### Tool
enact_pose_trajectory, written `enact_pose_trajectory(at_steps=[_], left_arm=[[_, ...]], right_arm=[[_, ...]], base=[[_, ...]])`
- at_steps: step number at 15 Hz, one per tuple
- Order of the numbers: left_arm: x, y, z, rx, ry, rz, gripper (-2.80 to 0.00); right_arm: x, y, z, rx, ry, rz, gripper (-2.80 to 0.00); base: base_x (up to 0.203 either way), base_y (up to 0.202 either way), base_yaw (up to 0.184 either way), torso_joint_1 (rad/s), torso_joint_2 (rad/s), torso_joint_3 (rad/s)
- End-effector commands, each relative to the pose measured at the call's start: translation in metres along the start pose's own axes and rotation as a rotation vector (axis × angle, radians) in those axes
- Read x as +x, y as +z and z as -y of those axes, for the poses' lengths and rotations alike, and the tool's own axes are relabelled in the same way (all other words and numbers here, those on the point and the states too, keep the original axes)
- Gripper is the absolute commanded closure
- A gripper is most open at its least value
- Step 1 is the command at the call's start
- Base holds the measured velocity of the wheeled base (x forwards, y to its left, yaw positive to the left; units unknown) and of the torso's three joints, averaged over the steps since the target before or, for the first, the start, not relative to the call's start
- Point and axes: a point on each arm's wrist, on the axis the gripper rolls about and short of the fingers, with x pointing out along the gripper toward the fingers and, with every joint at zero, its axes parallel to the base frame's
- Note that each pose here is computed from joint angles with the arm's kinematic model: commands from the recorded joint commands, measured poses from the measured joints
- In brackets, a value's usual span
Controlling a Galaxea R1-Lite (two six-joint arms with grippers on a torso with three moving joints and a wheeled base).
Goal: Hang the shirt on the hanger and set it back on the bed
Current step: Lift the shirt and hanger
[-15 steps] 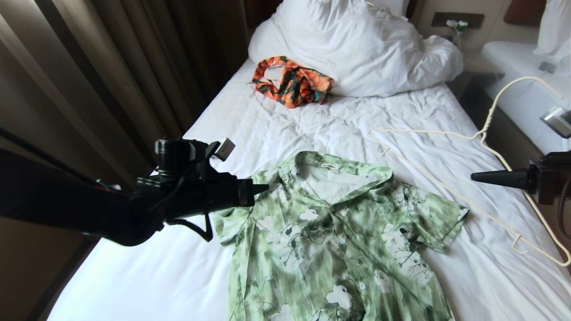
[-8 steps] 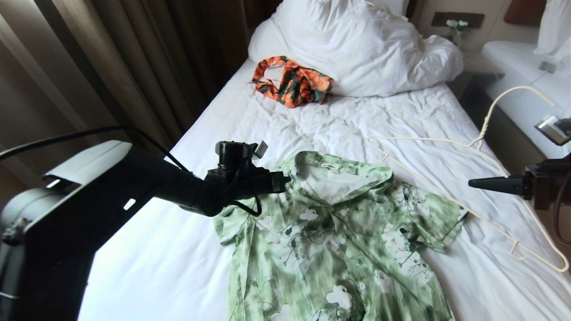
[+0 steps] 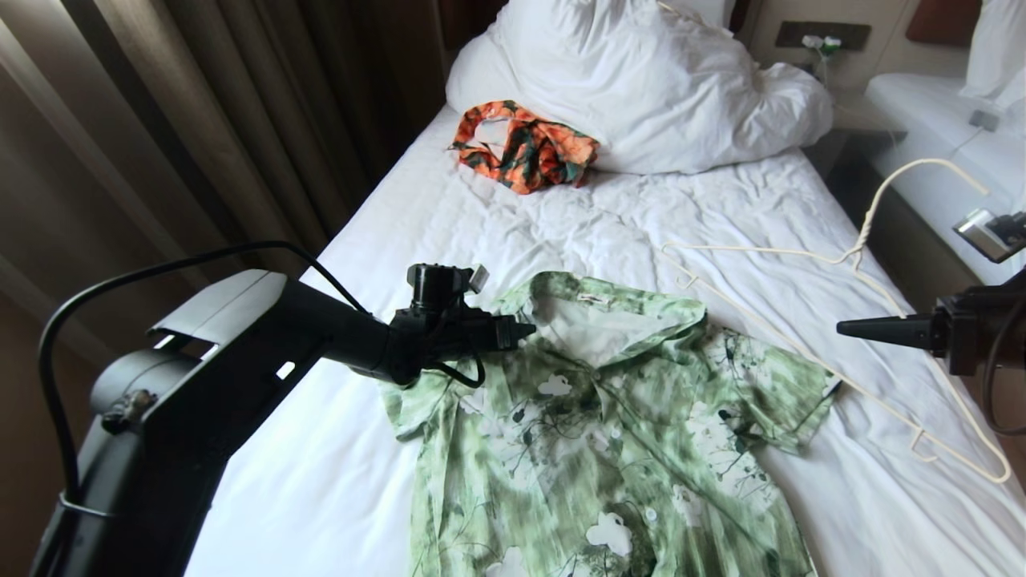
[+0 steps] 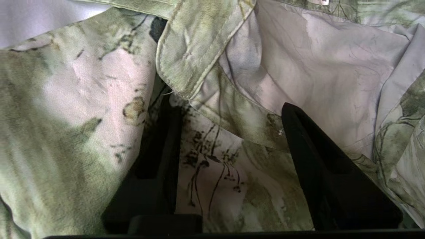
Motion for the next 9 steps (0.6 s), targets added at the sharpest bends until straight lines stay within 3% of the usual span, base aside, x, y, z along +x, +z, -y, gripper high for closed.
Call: enact_pose_trajectory(at_steps=[1,9], left_arm=[[0.001,0.002,-0.006,-0.006,0.009,0.003,-2.80],[0.012,0.019,-0.006,-0.049,-0.011,0.057,-2.80]], right_arm=[[0.002,-0.001,0.003,-0.002,0.005,0.002,0.00],[0.010,-0.004,0.012,-0.012,0.013,0.003,0.00]], base=[[0.000,0.000,0.000,0.000,0.00,0.000],[0.000,0.000,0.000,0.000,0.00,0.000]])
